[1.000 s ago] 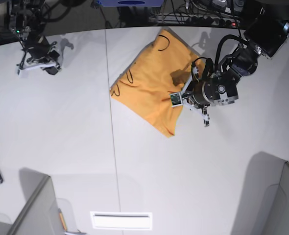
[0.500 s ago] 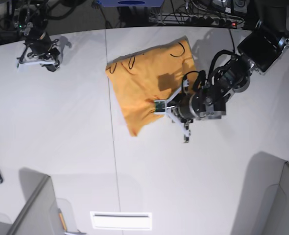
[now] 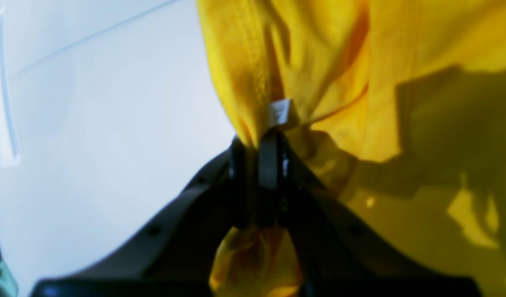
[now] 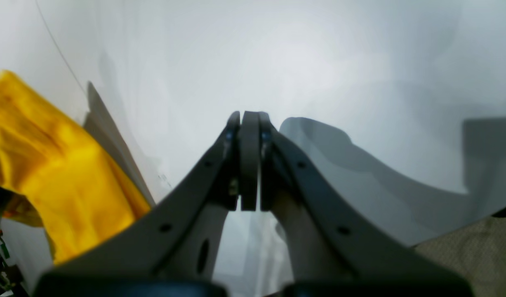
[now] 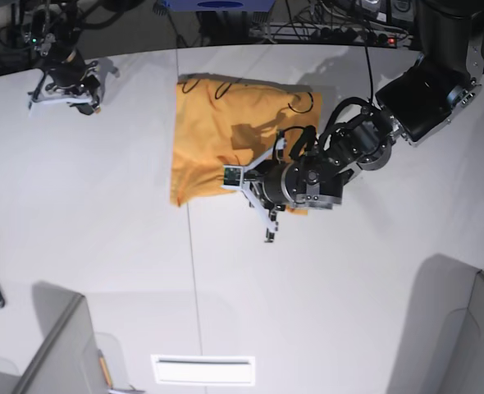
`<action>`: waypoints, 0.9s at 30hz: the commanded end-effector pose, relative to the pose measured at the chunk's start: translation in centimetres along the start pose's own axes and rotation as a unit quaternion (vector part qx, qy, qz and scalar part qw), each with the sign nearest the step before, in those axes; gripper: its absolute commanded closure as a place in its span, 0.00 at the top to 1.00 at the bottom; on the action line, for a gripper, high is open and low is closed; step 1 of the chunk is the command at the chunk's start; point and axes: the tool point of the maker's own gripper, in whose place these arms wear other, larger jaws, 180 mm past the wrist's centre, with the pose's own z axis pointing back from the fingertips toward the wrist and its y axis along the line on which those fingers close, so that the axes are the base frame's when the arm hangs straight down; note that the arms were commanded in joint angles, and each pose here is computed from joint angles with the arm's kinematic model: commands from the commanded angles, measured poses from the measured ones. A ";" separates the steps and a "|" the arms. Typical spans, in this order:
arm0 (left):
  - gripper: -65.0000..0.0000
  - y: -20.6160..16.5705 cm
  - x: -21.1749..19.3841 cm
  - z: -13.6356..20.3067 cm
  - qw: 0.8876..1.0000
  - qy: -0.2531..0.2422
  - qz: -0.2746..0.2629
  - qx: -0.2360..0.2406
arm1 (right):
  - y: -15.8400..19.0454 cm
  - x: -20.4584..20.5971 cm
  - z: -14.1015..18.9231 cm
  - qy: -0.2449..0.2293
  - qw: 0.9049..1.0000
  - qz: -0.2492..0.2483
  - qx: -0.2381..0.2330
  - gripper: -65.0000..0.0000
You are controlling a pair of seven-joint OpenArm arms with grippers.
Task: Fold the T-shirt properly
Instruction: 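Drag the folded shirt toward the table center with the left gripper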
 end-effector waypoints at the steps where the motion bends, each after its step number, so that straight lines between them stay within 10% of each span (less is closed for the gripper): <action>1: 0.00 1.5 0.8 0.5 1.000 -0.022 -0.001 0.017 | 0.5 0.9 0.4 -0.013 1.000 0.007 0.010 0.00; 27: 0.00 3.0 -3.5 1.6 0.996 0.052 0.057 0.047 | 2.0 1.6 -0.3 -0.019 0.999 0.009 0.027 0.00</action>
